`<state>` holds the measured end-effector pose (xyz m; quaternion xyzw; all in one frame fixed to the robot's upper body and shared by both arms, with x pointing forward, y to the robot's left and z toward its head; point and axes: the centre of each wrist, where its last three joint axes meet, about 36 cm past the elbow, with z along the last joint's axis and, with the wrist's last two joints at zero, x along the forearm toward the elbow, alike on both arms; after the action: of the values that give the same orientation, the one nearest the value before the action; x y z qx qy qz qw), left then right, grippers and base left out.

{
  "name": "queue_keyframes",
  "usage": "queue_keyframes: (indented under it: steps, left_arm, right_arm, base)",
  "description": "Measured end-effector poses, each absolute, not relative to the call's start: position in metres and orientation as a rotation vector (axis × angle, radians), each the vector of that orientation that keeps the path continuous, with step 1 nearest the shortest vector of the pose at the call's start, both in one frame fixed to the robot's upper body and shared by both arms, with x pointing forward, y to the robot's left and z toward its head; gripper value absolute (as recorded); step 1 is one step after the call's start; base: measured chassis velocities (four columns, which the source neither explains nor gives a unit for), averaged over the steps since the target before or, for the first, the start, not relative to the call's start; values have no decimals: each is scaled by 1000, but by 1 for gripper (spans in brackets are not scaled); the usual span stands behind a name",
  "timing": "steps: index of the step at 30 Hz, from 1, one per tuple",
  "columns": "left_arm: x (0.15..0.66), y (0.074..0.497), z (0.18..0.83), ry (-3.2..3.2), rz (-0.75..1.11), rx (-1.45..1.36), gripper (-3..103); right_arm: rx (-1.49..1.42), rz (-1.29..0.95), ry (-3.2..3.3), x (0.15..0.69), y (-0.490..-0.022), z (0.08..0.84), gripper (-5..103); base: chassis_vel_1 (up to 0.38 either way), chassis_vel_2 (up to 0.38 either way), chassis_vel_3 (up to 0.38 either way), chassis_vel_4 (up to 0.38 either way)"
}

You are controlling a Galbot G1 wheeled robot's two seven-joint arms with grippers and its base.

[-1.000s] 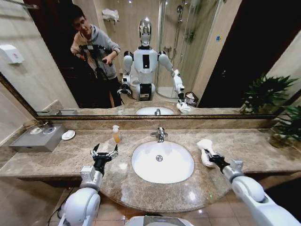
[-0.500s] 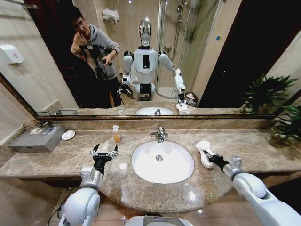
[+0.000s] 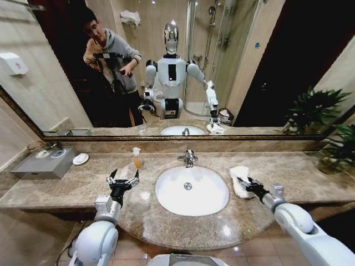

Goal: Pick up the towel from the sink counter and wipe the mirror surface.

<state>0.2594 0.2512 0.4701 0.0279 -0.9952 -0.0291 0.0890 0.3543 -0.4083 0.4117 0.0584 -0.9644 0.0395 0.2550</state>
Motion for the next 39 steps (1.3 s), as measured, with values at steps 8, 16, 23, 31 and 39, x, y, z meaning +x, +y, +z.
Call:
queue_keyframes:
  steps: [8,16,23,31,39]
  left_arm:
    - [259,251,470,-2961,-87,83,100]
    - [259,251,470,-2961,-87,83,100]
    - [259,251,470,-2961,-87,83,100]
    - [259,251,470,-2961,-87,83,100]
    - [259,251,470,-2961,-87,83,100]
  right_arm:
    - [149,105,-2654,346,-408,420,93]
    - [133,51,-2872,328,-389,446,100]
    - [50,28,-3035,304,-374,470,100]
    - [94,-27,-3139,268,-338,494,100]
    - [158,-16,-3199,246,-306,515,100]
  base:
    - [0,0,0,0]
    - [0,0,0,0]
    - [0,0,0,0]
    - [0,0,0,0]
    - [0,0,0,0]
